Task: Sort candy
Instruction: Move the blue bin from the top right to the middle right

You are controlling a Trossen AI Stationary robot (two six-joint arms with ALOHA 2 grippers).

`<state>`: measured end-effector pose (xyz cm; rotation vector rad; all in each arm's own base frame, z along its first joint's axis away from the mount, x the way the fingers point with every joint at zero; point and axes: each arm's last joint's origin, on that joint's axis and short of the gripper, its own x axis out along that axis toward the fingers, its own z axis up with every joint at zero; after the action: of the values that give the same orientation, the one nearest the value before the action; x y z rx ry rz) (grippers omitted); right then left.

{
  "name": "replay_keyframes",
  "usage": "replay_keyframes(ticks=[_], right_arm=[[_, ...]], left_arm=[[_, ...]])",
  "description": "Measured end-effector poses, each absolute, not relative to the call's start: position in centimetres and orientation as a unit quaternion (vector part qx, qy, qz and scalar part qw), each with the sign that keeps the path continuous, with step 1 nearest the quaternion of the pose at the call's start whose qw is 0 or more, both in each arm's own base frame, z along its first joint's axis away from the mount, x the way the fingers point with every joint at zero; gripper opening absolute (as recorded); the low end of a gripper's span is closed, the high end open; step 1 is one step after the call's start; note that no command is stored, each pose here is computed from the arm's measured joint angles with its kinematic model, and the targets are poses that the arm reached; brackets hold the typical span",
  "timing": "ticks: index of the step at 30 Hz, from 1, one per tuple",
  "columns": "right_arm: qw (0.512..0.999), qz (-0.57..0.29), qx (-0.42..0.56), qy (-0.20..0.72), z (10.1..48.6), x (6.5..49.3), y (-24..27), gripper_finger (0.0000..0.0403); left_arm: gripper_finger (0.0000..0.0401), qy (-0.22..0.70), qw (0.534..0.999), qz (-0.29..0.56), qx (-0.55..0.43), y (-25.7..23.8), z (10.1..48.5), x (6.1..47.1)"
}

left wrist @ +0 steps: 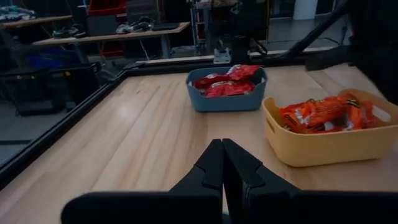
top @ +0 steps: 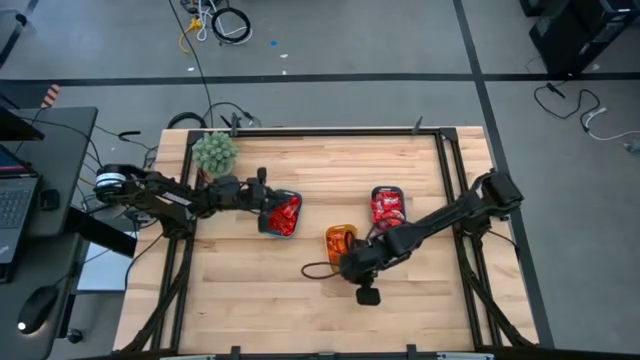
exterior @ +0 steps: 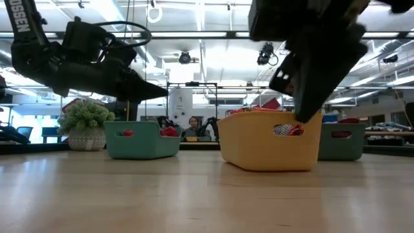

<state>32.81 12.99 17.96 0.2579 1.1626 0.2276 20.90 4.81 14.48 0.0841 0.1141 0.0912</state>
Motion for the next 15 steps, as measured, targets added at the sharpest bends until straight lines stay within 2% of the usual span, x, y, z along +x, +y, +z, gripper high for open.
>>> replay_keyframes(ticks=[9,15], right_arm=[[0.846,0.017,0.106,0.522,17.7,34.3,10.2,0.0001],[0.856,-0.024,0.088,0.510,17.7,34.8,8.3,0.0000]], left_arm=[[0.0002,0.050,0.995,-0.019,0.079,3.0,14.9,21.6],[0.0002,0.112,0.987,-0.084,0.073,1.6,15.5,22.6]])
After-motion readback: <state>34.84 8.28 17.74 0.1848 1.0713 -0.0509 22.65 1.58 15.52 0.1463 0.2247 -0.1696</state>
